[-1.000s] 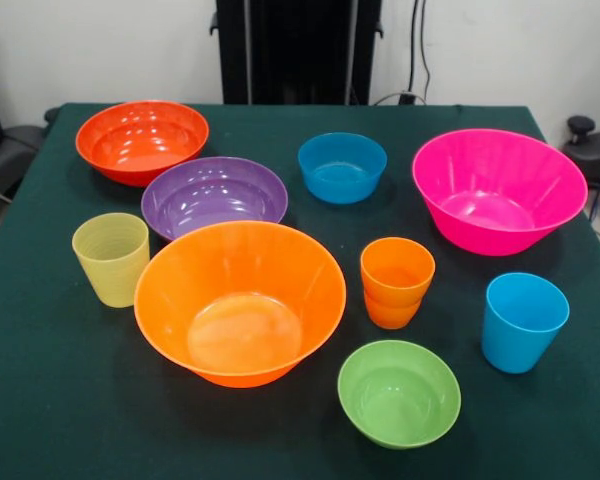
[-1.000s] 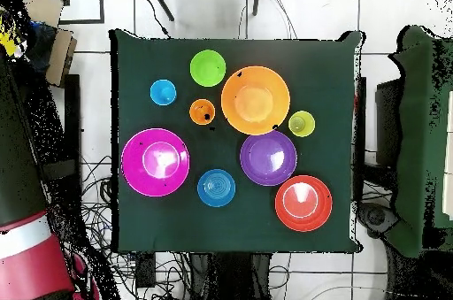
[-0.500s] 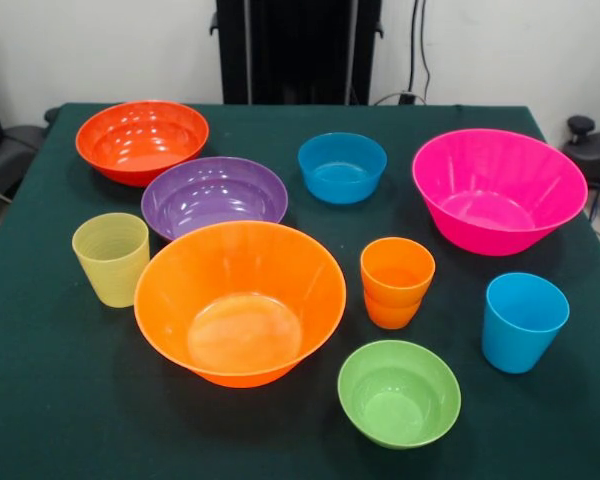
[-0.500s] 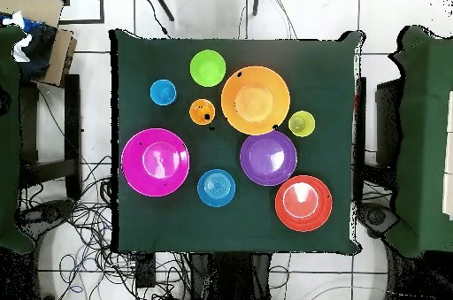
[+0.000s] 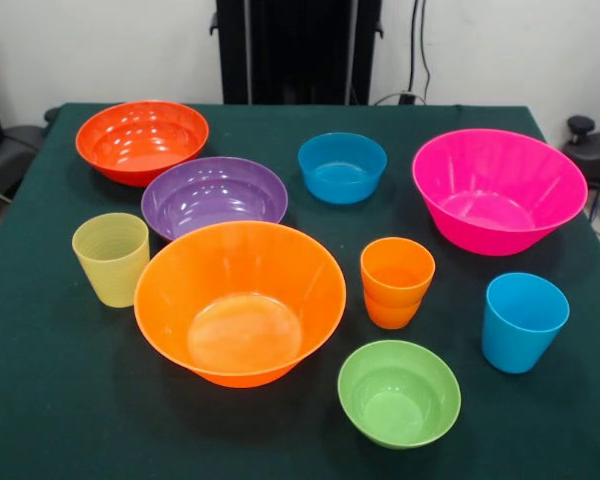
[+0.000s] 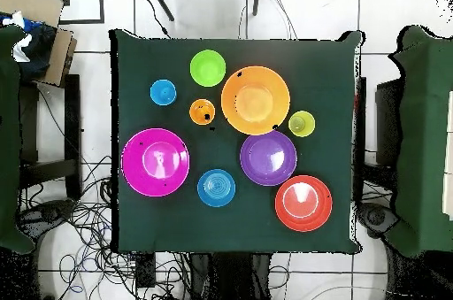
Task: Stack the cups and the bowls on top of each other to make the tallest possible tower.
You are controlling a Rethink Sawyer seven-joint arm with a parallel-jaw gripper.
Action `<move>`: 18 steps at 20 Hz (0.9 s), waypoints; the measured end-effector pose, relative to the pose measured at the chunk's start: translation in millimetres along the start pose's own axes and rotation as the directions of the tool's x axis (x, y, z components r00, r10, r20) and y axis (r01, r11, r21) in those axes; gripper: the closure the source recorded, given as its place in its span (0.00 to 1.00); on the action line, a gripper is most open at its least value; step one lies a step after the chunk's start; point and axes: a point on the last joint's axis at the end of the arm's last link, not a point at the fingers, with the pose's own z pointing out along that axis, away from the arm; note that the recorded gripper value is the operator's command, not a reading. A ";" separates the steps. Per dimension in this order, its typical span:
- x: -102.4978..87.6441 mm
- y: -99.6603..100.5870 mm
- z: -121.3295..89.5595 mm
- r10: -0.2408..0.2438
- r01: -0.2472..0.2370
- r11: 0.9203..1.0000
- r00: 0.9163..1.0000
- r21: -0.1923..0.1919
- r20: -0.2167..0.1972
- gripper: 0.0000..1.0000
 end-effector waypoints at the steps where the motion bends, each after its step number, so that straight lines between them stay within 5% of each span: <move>1: -3.5 -8.1 -2.2 0.013 -0.013 1.000 1.000 0.000 0.007 1.00; 8: -24.7 -61.4 -5.2 0.082 -0.082 0.996 0.997 0.025 0.002 1.00; 18: -75.1 -176.6 -8.0 0.169 -0.167 0.981 0.986 0.102 -0.005 1.00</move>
